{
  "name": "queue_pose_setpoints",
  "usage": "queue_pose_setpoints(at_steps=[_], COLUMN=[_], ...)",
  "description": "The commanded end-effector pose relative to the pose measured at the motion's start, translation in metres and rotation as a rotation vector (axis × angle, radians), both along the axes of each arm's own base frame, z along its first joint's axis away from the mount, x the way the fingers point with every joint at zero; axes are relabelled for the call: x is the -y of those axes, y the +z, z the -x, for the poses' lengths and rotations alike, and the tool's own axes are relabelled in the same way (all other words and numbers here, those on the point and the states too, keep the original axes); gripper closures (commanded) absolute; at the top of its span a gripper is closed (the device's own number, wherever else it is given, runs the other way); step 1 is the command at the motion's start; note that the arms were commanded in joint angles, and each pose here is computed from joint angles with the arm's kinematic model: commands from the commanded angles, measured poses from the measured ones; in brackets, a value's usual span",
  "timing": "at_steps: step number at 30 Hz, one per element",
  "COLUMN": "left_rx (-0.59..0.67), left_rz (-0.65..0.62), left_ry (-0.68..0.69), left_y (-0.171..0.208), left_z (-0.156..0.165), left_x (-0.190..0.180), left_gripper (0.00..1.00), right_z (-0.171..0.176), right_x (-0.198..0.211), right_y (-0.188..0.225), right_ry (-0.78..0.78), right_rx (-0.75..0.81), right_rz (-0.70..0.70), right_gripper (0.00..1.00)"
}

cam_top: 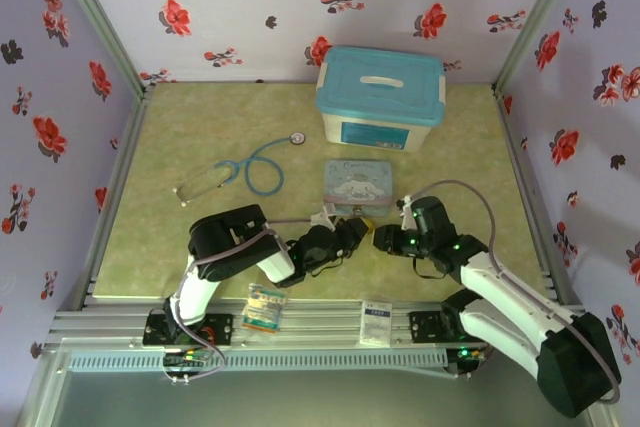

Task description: Unlock a padlock with a key

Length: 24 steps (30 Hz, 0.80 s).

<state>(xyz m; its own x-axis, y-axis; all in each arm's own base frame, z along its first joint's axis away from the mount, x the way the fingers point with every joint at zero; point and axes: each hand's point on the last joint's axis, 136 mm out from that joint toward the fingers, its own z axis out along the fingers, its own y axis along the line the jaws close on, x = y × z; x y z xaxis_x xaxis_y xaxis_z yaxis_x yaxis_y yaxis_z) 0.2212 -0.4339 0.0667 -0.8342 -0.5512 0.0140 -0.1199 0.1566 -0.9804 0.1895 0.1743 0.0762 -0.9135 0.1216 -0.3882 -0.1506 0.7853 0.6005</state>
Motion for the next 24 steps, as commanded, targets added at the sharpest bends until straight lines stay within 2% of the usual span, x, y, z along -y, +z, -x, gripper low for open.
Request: queue_pose_setpoints(at_steps=[1, 4, 7, 14, 19, 24], left_rx=[0.049, 0.058, 0.054, 0.066, 0.066, 0.08], left_rz=[0.073, 0.081, 0.11, 0.131, 0.137, 0.155], left_ry=[-0.01, -0.012, -0.032, -0.039, -0.053, -0.063], left_y=[0.032, 0.037, 0.045, 0.057, 0.06, 0.069], left_z=[-0.002, -0.002, 0.001, 0.004, 0.012, 0.014], left_x=[0.002, 0.003, 0.011, 0.013, 0.014, 0.018], left_gripper=[1.0, 1.0, 1.0, 1.0, 1.0, 1.0], right_z=[-0.006, -0.009, -0.015, -0.018, -0.031, -0.031], right_x=[0.008, 0.003, -0.011, -0.019, -0.01, -0.014], right_y=[-0.007, -0.007, 0.002, 0.008, 0.026, 0.029], right_ry=[-0.012, -0.019, -0.02, -0.008, -0.092, -0.076], right_rx=[0.043, 0.054, 0.087, 0.091, 0.108, 0.059], right_rz=[0.074, 0.028, -0.075, -0.145, -0.35, -0.414], right_gripper=[0.67, 0.67, 0.69, 0.84, 0.87, 0.9])
